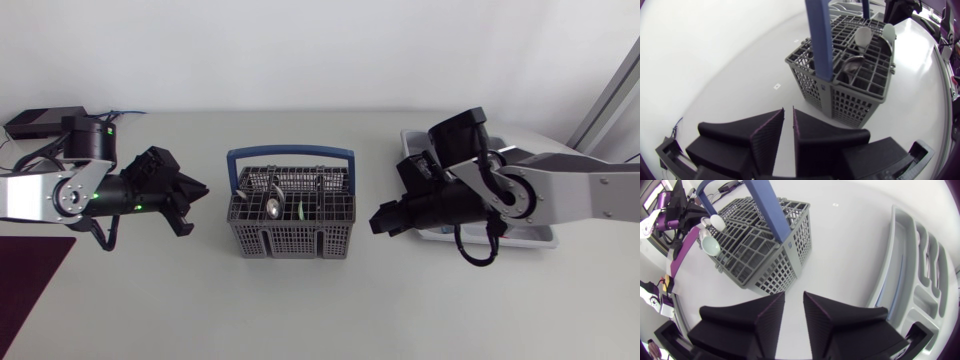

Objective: Unload the cutlery basket into the drawer organizer.

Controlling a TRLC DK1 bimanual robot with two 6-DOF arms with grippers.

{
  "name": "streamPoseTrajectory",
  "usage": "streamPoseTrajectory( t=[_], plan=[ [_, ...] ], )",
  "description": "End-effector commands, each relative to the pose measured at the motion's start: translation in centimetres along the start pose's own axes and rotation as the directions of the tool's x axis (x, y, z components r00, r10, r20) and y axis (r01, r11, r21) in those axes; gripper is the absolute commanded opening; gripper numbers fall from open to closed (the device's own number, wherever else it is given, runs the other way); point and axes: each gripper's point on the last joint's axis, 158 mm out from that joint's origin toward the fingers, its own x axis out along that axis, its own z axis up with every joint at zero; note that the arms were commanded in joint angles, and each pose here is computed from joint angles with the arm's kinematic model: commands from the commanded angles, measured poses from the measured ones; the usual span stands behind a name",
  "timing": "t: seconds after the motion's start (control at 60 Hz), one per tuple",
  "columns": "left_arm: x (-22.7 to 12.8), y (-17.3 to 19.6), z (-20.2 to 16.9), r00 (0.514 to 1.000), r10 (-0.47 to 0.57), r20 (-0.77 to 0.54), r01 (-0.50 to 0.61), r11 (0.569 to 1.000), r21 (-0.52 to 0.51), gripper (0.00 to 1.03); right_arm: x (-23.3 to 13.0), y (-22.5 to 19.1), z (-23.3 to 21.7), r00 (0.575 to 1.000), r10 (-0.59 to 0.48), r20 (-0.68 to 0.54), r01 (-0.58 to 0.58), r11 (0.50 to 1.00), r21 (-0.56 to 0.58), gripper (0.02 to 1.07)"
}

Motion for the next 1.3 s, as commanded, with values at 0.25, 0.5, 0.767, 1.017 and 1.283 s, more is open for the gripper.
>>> streamPoseTrajectory(
  t=[0.25, 0.5, 0.767, 1.017, 1.283],
  plan=[
    [-5.5, -3.4, 1.8, 1.0, -0.01, 0.02, 0.005, 0.966, 0.257, 0.9, -2.1, 1.4, -2.1, 0.999, -0.037, 0.022, 0.04, 0.988, -0.148, 0.97],
    [-8.3, -7.5, 4.7, 0.992, -0.081, 0.099, 0.017, 0.853, 0.522, 0.96, -2.2, 2.5, -3.5, 0.998, -0.047, 0.038, 0.057, 0.941, -0.333, 0.98],
    [-7.2, -10.5, 5.2, 0.989, -0.141, 0.042, 0.068, 0.694, 0.717, 0.95, -3.4, 5.0, -3.3, 0.995, -0.007, 0.098, 0.052, 0.882, -0.469, 0.98],
    [-5.4, -9.0, 5.2, 0.994, -0.107, -0.031, 0.088, 0.574, 0.814, 0.95, -2.9, 5.7, -3.4, 0.994, -0.013, 0.107, 0.066, 0.858, -0.509, 0.98],
    [-4.1, -7.9, 7.1, 0.996, -0.079, -0.052, 0.081, 0.439, 0.895, 0.85, -2.1, 5.7, -3.8, 0.995, -0.015, 0.098, 0.064, 0.847, -0.527, 0.98]
  ],
)
